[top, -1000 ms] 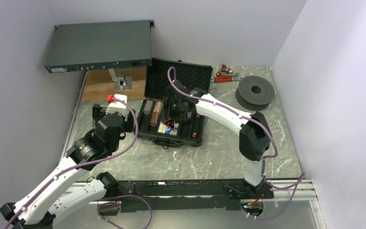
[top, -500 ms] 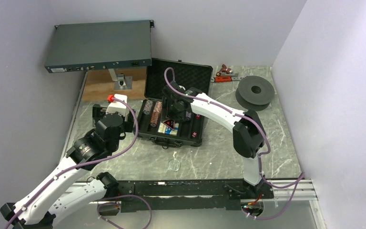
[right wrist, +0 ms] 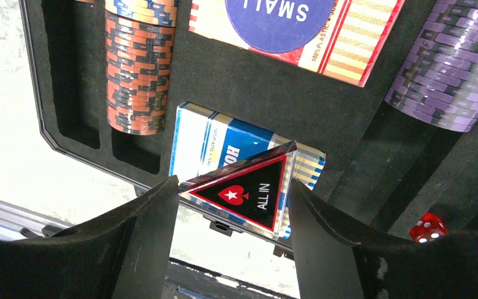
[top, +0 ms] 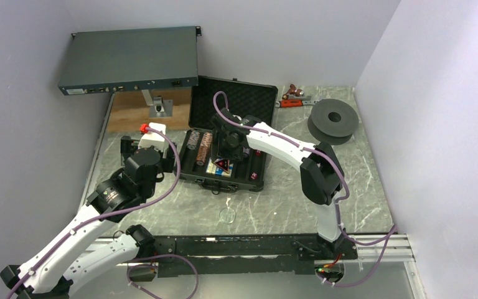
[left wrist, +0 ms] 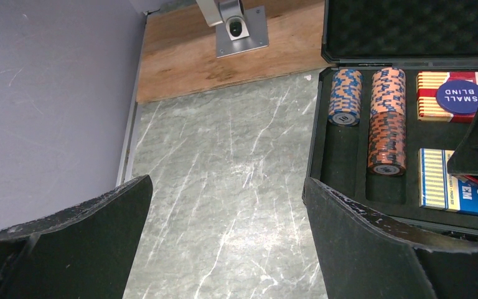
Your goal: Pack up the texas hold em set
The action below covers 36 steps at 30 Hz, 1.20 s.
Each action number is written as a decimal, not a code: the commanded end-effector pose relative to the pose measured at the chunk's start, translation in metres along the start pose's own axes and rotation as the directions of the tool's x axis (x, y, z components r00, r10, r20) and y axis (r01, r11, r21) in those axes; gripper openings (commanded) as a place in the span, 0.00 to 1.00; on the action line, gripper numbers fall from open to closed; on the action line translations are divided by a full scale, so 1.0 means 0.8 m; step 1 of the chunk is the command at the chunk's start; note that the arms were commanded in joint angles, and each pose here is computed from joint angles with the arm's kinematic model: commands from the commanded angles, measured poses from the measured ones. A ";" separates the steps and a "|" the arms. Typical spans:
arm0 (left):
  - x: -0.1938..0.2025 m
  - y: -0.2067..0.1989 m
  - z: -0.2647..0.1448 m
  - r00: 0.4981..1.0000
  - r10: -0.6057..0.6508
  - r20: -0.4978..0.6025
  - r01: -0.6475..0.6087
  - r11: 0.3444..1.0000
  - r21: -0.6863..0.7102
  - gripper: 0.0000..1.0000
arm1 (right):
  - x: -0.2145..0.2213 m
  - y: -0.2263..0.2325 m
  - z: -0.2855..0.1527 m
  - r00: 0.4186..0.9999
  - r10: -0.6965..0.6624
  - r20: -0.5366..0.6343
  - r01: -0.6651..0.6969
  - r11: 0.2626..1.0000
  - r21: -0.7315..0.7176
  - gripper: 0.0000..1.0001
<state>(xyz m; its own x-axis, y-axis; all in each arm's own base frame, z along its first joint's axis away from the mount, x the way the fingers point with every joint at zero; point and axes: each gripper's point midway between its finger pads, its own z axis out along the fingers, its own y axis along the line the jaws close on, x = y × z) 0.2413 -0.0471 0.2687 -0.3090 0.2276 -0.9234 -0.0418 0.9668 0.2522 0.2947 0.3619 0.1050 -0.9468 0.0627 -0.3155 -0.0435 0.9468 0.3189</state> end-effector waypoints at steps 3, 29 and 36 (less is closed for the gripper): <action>-0.016 0.001 -0.002 0.999 -0.038 0.029 0.038 0.999 0.006 1.00 | -0.007 0.015 -0.010 1.000 0.006 0.023 -0.005 0.999 -0.044 0.00; -0.017 0.002 -0.002 0.998 -0.044 0.035 0.044 0.999 0.010 1.00 | -0.015 0.035 -0.034 0.995 0.032 0.092 -0.016 0.986 -0.164 1.00; -0.016 0.001 -0.001 0.999 -0.042 0.033 0.042 0.999 0.009 1.00 | -0.027 0.048 -0.067 0.988 -0.004 0.156 0.040 0.973 -0.227 1.00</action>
<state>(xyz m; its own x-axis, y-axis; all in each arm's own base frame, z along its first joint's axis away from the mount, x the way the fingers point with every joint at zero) 0.2415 -0.0473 0.2686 -0.3094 0.2229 -0.9244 -0.0367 0.9686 0.2459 0.2935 0.3749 0.1206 -0.9299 0.1003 -0.3540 -0.0679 0.8988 0.4330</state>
